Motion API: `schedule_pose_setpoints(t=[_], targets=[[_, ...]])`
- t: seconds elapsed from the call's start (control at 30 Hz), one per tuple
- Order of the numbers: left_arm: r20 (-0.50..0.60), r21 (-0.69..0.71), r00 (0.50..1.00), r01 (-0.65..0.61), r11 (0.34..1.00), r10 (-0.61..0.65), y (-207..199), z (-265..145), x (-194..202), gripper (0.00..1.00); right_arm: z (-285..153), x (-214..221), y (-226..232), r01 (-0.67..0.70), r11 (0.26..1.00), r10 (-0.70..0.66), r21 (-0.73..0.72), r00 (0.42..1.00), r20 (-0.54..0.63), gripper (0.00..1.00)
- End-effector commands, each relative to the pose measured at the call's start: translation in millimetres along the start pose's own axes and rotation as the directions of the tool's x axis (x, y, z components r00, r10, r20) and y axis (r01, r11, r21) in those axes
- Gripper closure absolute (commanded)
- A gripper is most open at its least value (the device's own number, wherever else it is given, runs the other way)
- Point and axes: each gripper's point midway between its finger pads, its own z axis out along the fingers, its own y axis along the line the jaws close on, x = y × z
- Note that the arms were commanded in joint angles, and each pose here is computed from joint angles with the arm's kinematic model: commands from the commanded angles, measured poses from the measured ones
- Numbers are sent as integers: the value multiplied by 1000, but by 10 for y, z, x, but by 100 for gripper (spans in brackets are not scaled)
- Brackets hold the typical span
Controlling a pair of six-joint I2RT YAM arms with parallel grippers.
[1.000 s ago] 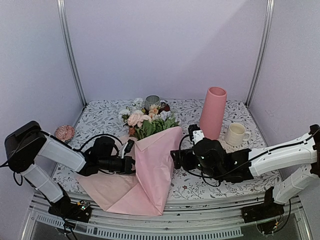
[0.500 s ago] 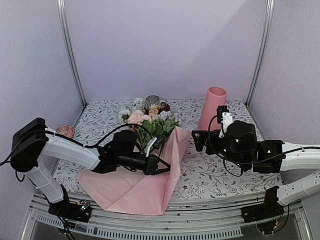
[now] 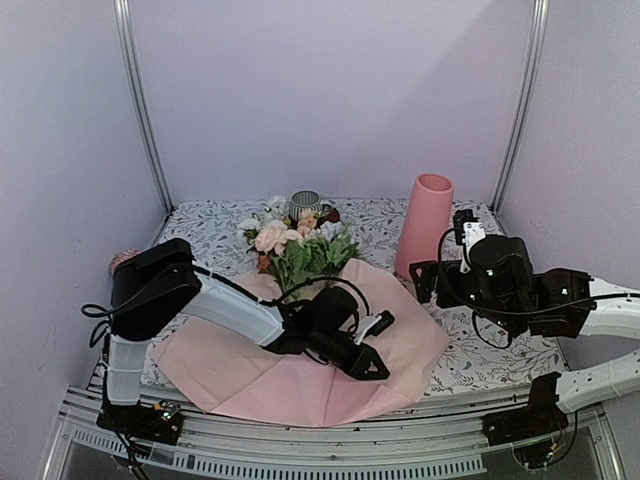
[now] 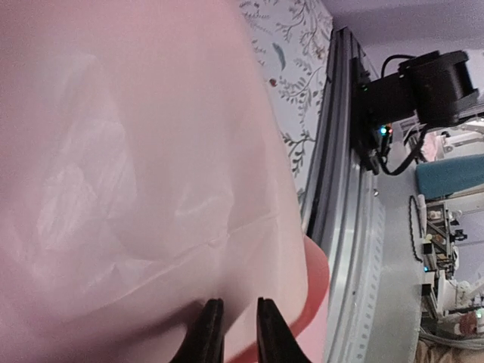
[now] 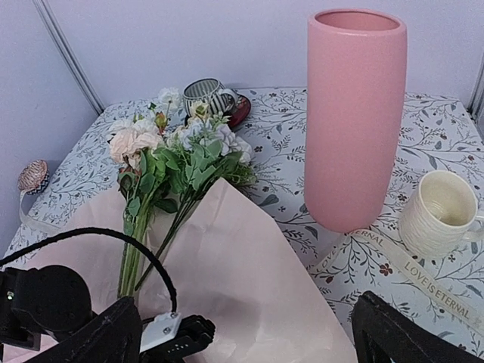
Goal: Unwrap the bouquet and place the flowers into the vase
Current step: Unfold the two-thirds folded wrapping paper from the folded wrapping paper.
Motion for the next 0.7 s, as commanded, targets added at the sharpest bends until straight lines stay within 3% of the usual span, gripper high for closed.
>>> schedule_pose_setpoints(t=[0.0, 0.17, 0.3, 0.47, 0.57, 0.67], targets=[[-92, -14, 996, 8, 1000, -9, 4, 180, 177, 81, 48, 173, -184, -4, 999, 8, 49, 997, -83, 1], [-79, -36, 997, 2, 999, -5, 12, 160, 128, 81, 221, 483, -399, -125, 992, 129, 31, 968, -216, 1], [1, -53, 999, -54, 997, 55, -170, -80, -92, 78, 264, 647, -364, -235, 967, 202, -99, 944, -262, 2], [137, -138, 982, -110, 984, 129, -420, -633, -444, 73, 280, 759, -58, -294, 908, 204, -299, 932, -298, 12], [194, -220, 971, -98, 971, 142, -371, -1004, -536, 72, 321, 801, 159, -311, 861, 185, -402, 929, -322, 17], [246, -328, 961, -36, 944, 123, -74, -1388, -548, 72, 412, 845, 341, -322, 822, 164, -470, 924, -345, 21]])
